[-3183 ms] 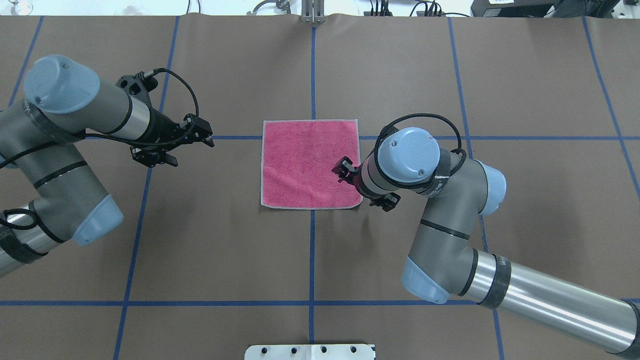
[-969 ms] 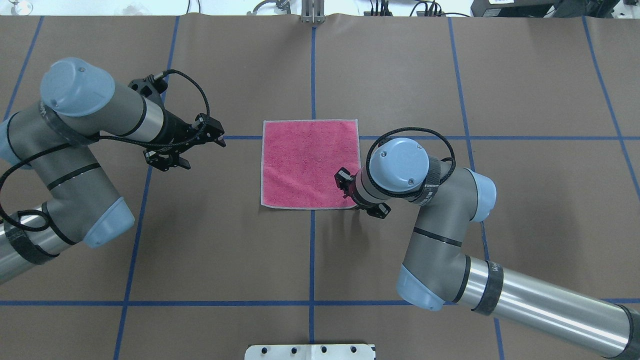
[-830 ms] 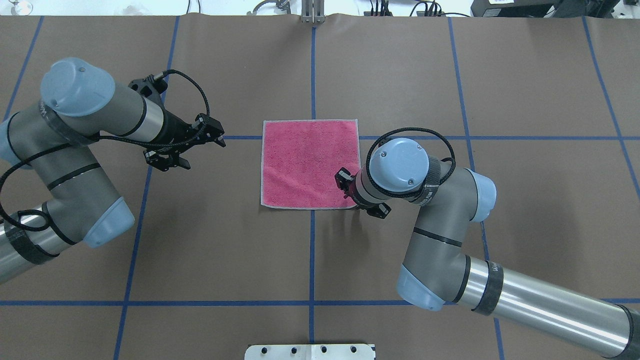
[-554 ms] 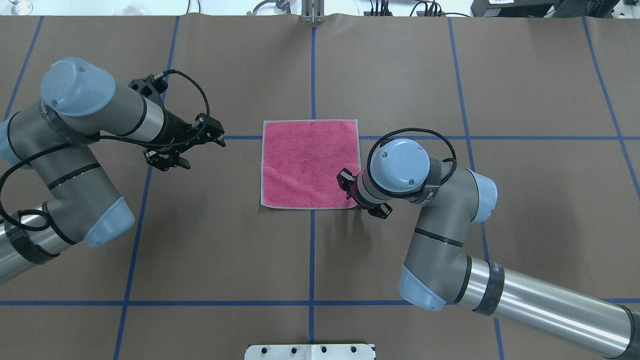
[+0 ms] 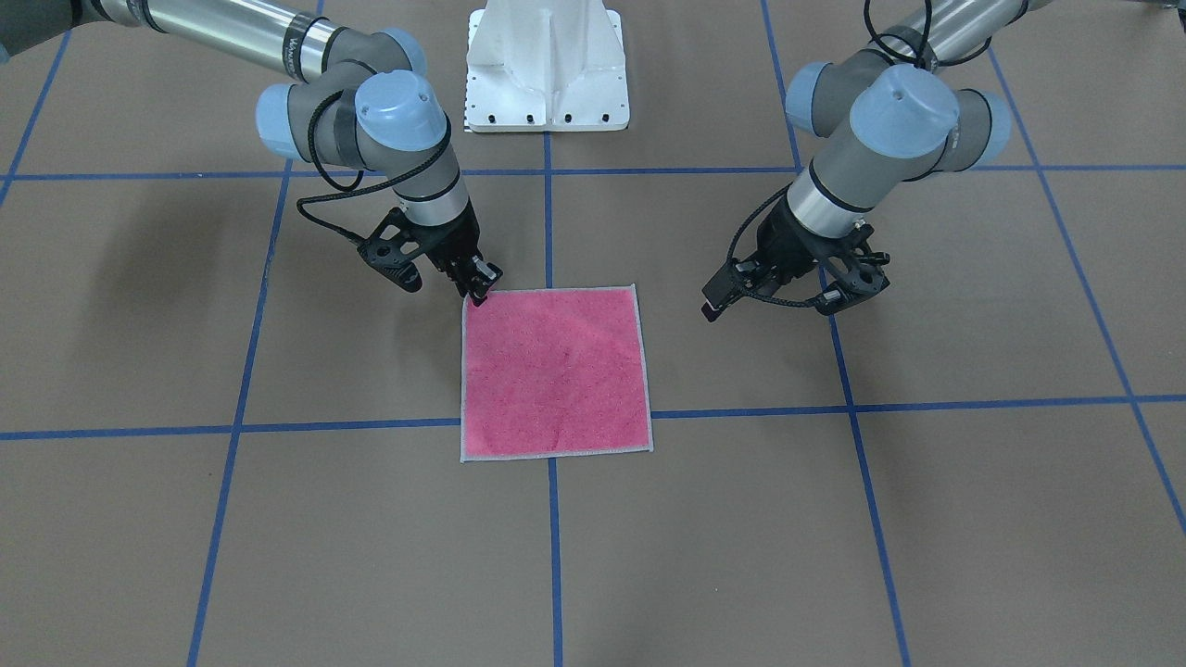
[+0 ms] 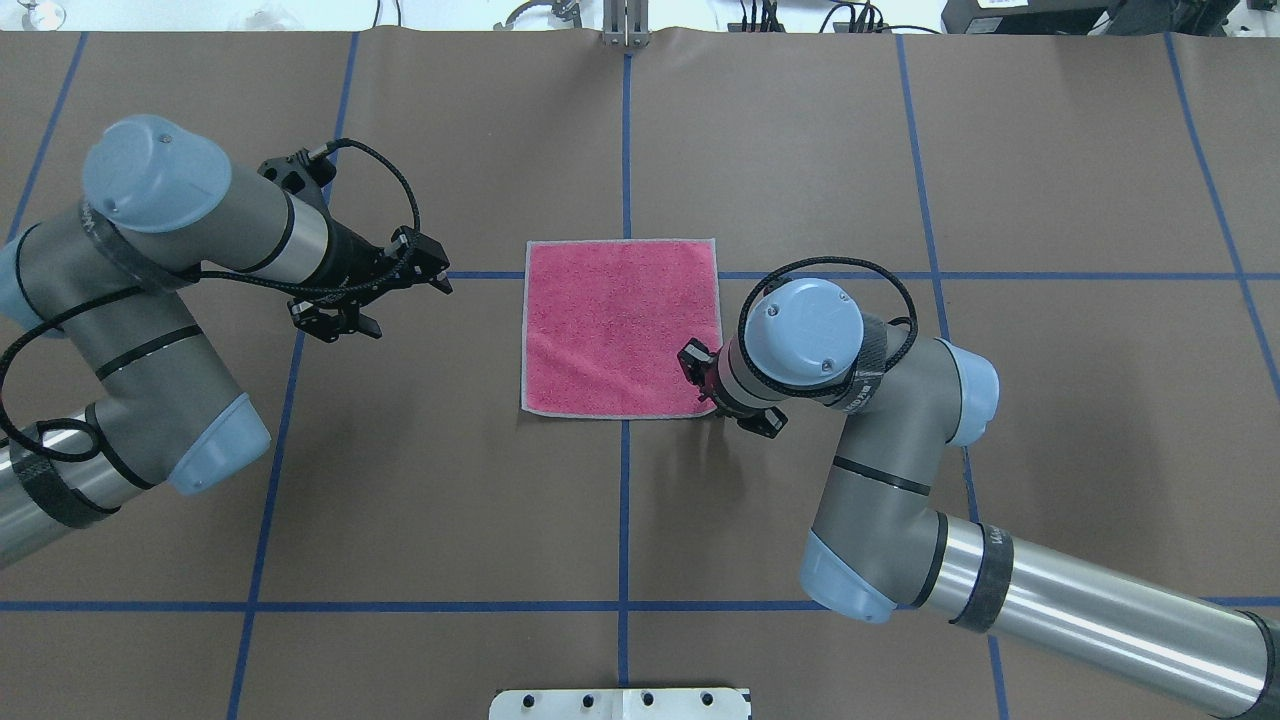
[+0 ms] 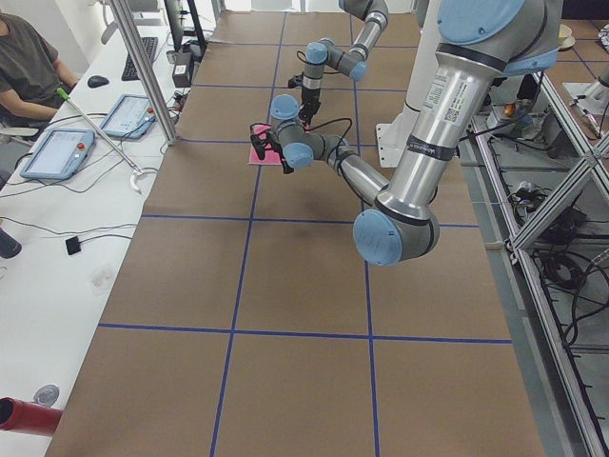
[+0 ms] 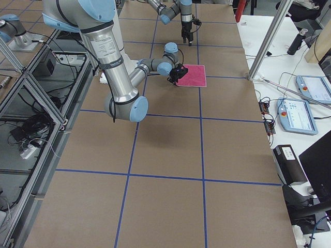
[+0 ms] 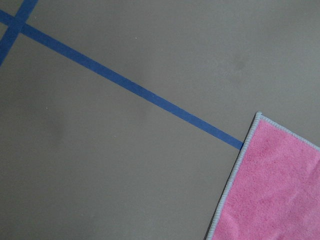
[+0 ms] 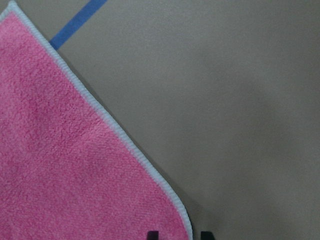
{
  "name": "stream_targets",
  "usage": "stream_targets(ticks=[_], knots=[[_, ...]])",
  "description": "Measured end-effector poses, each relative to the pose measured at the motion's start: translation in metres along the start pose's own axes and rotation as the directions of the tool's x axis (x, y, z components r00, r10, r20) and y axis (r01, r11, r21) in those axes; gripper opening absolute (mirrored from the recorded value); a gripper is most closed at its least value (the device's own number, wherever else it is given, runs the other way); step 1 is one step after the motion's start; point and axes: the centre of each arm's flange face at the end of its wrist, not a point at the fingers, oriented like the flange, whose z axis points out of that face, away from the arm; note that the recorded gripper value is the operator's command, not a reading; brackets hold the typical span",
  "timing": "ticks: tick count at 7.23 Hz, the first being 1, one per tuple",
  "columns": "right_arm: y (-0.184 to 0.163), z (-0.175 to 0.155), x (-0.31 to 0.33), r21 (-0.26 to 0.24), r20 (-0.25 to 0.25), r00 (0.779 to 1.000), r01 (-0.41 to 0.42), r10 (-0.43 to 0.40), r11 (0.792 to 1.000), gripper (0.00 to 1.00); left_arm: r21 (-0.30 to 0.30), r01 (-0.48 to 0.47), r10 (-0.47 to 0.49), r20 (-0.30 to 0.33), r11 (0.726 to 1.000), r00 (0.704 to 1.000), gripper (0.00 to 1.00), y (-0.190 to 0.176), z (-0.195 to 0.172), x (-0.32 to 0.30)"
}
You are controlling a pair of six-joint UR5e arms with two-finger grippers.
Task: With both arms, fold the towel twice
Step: 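Position the right gripper at the near corner while the left gripper hovers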
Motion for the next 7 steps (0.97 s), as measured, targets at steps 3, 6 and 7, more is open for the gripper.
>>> stream_targets(ticks=[3,6,7], knots=[[-0.0005,-0.0051,0.0003,-0.002,0.009,1.000,0.001,-0.001,1.000,0.31,-0.001,0.000,0.000,0.001,1.000,1.000,1.00,0.0003,0.0009,-0.0002],[-0.0010,-0.0061,0.0018,-0.001,0.010,1.000,0.002,-0.002,1.000,0.00,-0.002,0.000,0.000,0.002,1.000,1.000,1.00,0.0009,0.0018,-0.0002],[-0.0011,-0.0072,0.0027,0.003,0.013,1.000,0.003,-0.003,1.000,0.00,-0.003,0.000,0.000,0.004,1.000,1.000,1.00,0.0018,0.0031,-0.0004]])
